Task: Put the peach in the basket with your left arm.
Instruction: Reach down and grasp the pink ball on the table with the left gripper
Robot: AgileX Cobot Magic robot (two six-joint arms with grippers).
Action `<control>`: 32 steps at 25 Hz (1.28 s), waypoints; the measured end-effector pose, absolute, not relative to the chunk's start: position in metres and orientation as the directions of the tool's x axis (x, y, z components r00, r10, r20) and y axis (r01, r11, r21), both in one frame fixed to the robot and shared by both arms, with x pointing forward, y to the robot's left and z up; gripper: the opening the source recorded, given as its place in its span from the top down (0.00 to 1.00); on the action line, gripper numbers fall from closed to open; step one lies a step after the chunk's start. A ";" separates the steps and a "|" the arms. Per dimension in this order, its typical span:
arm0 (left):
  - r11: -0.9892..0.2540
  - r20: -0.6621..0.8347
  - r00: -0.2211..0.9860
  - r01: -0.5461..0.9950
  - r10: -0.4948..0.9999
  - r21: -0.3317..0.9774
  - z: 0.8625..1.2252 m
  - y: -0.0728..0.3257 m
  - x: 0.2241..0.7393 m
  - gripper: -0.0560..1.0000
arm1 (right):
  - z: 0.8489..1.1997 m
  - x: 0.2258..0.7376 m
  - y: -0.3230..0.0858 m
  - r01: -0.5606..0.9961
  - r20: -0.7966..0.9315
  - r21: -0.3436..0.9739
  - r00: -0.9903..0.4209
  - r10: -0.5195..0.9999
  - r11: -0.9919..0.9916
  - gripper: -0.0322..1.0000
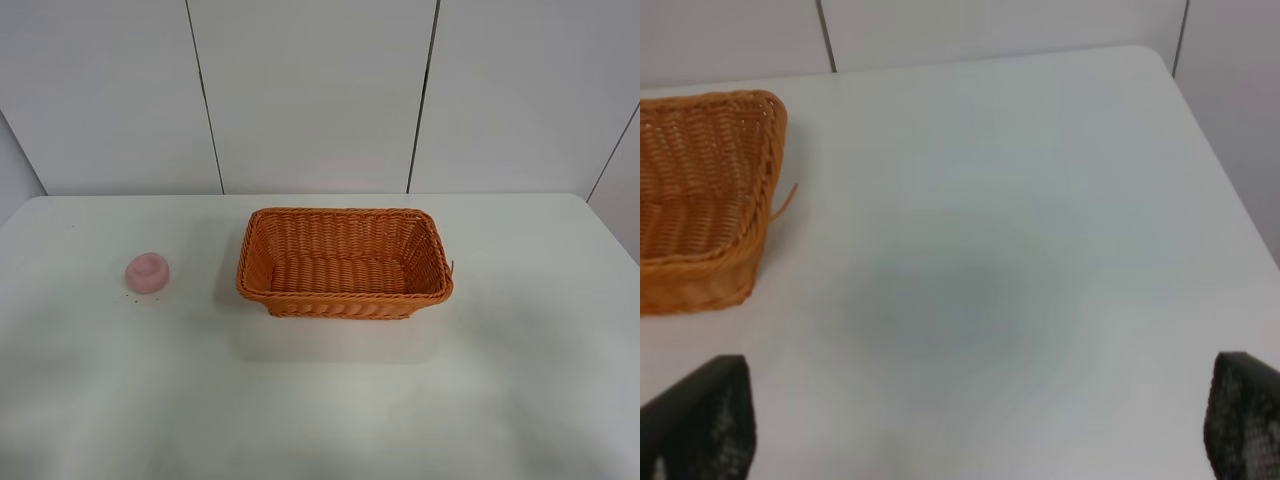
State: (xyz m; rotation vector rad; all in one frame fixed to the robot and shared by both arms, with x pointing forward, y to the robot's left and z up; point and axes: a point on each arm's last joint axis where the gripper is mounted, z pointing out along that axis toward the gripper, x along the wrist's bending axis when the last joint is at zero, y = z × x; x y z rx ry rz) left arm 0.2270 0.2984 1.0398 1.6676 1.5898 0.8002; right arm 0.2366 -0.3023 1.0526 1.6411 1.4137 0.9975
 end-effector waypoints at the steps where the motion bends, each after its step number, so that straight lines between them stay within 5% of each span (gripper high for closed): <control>1: -0.014 -0.026 0.061 0.574 0.998 0.819 1.040 0.298 0.227 0.14 | 1.053 0.237 -0.302 0.417 0.090 0.901 0.091 0.992 -0.120 0.30; 16: -0.017 -0.028 0.059 0.642 0.998 0.766 1.063 0.298 0.247 0.14 | 1.053 0.237 -0.302 0.417 0.090 0.901 0.091 0.992 -0.120 0.30; 25: -0.022 -0.030 0.048 0.811 0.998 0.585 1.089 0.294 0.382 0.14 | 1.053 0.237 -0.302 0.417 0.090 0.901 0.091 0.992 -0.120 0.30; 32: -0.035 -0.021 0.053 0.865 0.998 0.501 1.054 0.290 0.517 0.14 | 1.053 0.237 -0.302 0.417 0.090 0.901 0.091 0.992 -0.120 0.30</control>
